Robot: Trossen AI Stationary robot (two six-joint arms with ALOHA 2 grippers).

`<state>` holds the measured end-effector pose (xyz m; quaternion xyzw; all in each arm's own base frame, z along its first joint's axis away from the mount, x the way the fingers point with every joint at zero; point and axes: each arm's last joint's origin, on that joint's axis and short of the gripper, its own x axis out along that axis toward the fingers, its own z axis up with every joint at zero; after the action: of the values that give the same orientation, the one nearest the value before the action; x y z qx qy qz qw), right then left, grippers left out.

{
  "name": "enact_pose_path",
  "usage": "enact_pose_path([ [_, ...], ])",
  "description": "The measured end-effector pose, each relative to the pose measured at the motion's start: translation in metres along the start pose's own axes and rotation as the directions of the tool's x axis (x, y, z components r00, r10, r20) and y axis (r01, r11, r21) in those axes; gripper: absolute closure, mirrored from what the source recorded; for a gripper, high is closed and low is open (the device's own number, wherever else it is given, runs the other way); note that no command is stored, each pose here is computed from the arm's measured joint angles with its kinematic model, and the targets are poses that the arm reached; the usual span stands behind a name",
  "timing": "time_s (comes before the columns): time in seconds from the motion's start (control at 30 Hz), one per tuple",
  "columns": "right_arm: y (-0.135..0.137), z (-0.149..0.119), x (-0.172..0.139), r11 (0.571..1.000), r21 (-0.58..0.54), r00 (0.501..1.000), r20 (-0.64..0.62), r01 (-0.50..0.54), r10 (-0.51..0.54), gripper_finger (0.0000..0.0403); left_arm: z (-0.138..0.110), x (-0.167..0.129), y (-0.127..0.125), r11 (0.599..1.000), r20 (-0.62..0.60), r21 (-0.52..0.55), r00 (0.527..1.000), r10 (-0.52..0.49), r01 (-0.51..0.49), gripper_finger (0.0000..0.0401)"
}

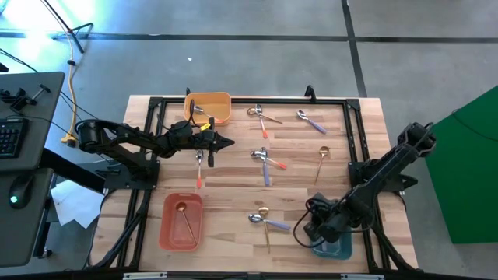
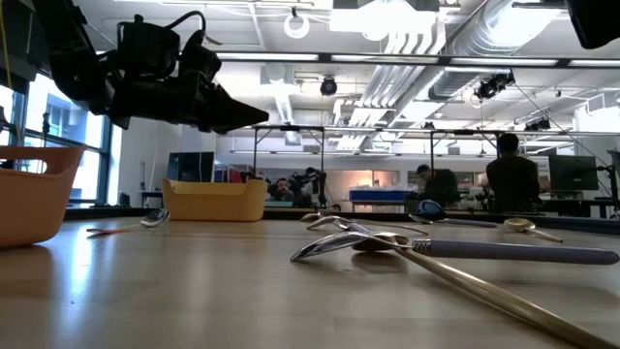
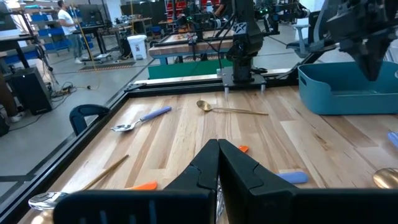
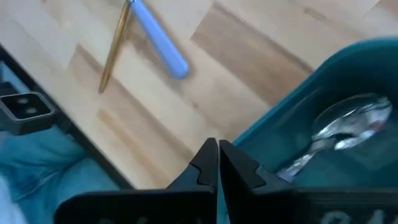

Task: Sort silverware by color (type)
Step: Put the bottom right orange spoon into the yellow bin

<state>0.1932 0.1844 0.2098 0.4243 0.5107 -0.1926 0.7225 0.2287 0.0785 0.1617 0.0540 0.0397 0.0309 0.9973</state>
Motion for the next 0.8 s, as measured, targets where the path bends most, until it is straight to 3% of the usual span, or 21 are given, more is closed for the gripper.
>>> enact_pose_path([
  [0.23,0.0052,-0.0008,-0.0001,0.997,0.05,0.998,-0.023,-0.05,0.051,0.0403,0.0,0.0,-0.0001,1.0,0.0,0.0,1.0,0.0,0.0,0.0401],
  [0.8,0.0042,-0.0002,0.0001,0.998,0.043,0.999,-0.019,-0.041,0.042,0.0403,0.0,0.0,-0.0001,1.0,0.0,-0.002,1.0,0.0,0.0,0.0401],
])
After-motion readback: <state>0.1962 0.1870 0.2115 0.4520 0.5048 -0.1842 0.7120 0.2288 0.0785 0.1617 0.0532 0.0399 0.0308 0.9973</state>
